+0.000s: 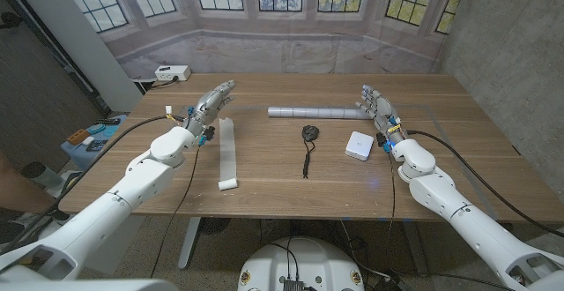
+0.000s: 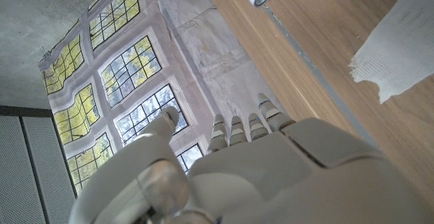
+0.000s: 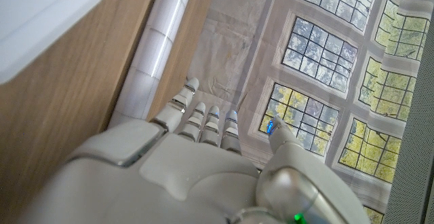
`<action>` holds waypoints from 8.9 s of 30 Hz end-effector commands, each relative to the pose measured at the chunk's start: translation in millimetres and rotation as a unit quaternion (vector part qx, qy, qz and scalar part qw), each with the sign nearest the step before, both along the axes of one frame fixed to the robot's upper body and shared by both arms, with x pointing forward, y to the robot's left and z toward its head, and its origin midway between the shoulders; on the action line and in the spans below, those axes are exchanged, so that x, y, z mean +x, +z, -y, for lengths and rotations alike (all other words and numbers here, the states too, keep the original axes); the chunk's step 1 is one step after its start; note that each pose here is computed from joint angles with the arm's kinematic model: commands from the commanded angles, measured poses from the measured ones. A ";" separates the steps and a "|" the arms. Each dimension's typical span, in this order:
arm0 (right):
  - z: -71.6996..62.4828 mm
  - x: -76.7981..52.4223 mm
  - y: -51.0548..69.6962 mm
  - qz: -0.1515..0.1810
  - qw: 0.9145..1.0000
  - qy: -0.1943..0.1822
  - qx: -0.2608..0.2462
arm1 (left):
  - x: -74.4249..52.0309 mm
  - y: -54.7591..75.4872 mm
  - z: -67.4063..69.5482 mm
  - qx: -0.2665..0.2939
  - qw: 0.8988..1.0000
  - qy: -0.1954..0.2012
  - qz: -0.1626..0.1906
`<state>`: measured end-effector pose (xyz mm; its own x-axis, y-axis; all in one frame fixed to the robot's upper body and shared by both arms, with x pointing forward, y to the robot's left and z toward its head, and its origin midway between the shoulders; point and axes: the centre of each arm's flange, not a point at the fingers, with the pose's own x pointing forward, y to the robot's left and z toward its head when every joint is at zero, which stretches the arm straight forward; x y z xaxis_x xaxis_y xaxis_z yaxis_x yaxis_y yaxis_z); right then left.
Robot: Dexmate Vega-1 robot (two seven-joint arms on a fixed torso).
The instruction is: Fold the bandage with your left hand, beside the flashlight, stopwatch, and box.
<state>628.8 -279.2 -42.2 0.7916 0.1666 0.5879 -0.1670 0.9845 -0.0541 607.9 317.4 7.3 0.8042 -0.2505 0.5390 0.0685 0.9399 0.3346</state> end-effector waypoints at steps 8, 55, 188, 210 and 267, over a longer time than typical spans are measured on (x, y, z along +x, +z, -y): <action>1.1 0.3 5.4 0.008 1.000 -0.001 -0.005 | -25.1 12.5 -19.2 0.167 0.980 0.106 0.022; -11.1 17.7 1.3 0.002 1.000 0.004 0.004 | -37.7 53.6 -54.5 0.428 0.853 0.299 0.014; -0.7 21.5 5.5 0.019 1.000 -0.006 0.005 | 31.5 61.3 -17.1 0.682 0.644 0.321 0.133; 3.3 20.9 9.4 0.018 1.000 -0.011 0.002 | 37.5 47.3 -15.6 0.666 0.652 0.327 0.155; 4.0 26.2 7.4 0.007 1.000 -0.012 -0.004 | 57.9 17.7 -15.0 0.663 0.657 0.317 0.168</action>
